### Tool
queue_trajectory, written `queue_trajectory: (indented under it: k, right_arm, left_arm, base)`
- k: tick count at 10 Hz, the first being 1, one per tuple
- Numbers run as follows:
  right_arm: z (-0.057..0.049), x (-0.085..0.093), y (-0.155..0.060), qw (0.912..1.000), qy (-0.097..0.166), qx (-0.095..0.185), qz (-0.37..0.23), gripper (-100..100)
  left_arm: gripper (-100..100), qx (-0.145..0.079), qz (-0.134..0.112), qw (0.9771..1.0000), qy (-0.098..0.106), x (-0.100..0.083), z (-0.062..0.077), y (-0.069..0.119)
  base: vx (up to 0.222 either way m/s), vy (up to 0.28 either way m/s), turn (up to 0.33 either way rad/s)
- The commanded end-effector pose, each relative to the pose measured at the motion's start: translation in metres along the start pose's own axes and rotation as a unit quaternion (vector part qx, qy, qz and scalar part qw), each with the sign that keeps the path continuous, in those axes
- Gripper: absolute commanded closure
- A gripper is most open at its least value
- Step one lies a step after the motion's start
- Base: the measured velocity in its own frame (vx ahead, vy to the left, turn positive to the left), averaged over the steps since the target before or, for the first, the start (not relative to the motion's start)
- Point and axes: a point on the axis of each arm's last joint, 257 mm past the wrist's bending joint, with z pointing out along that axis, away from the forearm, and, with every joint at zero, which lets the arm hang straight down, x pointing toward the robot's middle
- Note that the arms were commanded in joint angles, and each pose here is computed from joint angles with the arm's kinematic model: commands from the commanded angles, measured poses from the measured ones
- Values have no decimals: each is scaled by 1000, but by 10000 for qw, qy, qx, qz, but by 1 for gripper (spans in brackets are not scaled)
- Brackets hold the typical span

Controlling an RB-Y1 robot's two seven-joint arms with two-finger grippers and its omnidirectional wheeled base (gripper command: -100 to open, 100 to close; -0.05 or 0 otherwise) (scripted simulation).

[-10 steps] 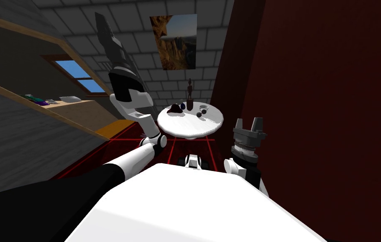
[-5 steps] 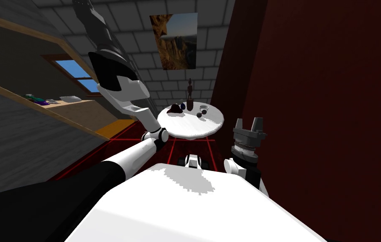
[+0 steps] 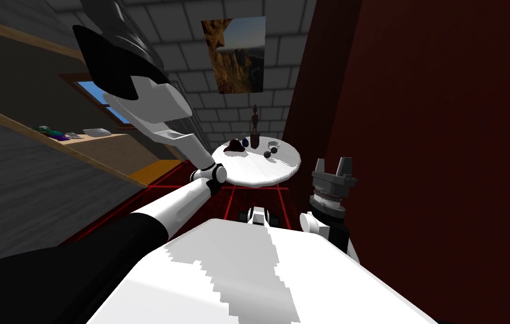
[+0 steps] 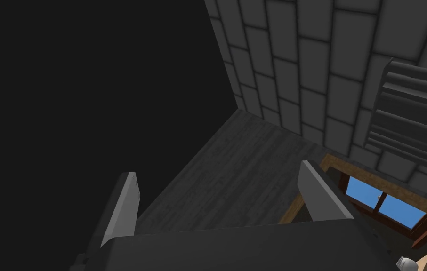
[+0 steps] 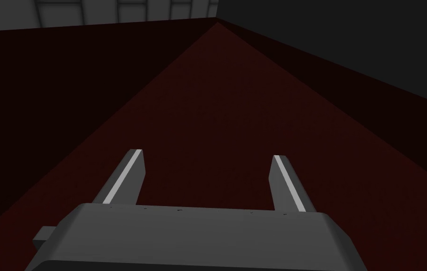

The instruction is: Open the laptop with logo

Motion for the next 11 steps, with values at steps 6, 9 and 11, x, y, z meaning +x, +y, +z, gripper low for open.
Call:
queue_trajectory:
  k: [6,9,11]
  right_arm:
    - [0,0,0,10000,0,0,0,0]
    - [0,0,0,10000,0,0,0,0]
    - [0,0,0,10000,0,0,0,0]
  left_arm:
    - [-100,-104,-720,9973,-45,0,26,-47]
    - [-100,-215,-1003,9947,0,3,34,-60]
    - [-100,-380,-1239,9915,81,8,40,-67]
  base:
    - [18,4,19]
    - [17,6,23]
    - [16,11,42]
